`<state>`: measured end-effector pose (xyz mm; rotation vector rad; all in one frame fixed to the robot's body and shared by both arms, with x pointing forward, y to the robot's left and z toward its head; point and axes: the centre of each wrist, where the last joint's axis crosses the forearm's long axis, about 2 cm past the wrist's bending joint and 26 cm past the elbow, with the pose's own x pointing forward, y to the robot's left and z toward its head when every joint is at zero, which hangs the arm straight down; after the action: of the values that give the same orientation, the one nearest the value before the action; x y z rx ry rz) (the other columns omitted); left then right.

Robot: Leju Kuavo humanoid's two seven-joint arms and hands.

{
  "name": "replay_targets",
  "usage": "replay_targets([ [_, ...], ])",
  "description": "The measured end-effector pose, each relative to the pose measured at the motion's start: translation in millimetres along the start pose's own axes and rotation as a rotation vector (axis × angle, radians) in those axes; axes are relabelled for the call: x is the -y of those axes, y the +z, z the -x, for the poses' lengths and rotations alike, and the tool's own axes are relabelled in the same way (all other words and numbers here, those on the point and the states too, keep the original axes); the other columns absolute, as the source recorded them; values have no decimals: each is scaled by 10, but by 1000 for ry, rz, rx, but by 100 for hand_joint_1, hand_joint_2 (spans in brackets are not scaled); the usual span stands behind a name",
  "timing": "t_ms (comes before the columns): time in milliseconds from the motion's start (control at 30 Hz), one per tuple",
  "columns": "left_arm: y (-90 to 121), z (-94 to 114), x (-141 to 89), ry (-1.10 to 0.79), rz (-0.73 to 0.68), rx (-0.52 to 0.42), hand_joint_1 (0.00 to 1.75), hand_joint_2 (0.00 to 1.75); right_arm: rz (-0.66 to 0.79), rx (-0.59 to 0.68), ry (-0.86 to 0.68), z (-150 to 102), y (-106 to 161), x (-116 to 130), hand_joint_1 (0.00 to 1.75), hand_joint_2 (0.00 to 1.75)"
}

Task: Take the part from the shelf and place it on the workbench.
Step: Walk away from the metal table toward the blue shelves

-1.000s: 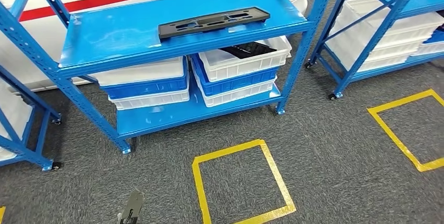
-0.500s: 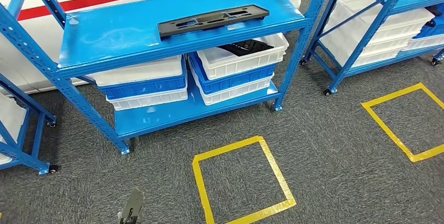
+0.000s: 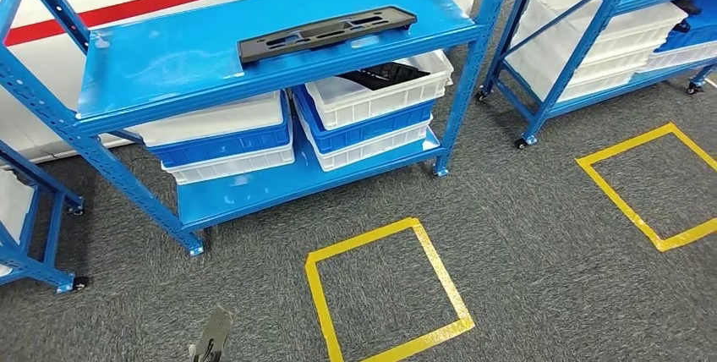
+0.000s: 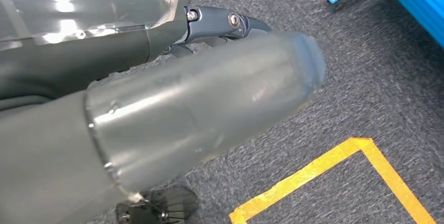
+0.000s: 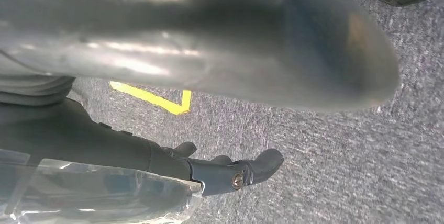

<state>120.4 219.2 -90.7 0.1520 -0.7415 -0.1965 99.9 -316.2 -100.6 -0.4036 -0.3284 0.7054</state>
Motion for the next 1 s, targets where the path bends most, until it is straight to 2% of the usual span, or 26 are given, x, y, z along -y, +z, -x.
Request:
replay_targets([
  [1000,2,-3,8,7,-4,0,0,0,1,0,-6,5,-3,9,0,0],
])
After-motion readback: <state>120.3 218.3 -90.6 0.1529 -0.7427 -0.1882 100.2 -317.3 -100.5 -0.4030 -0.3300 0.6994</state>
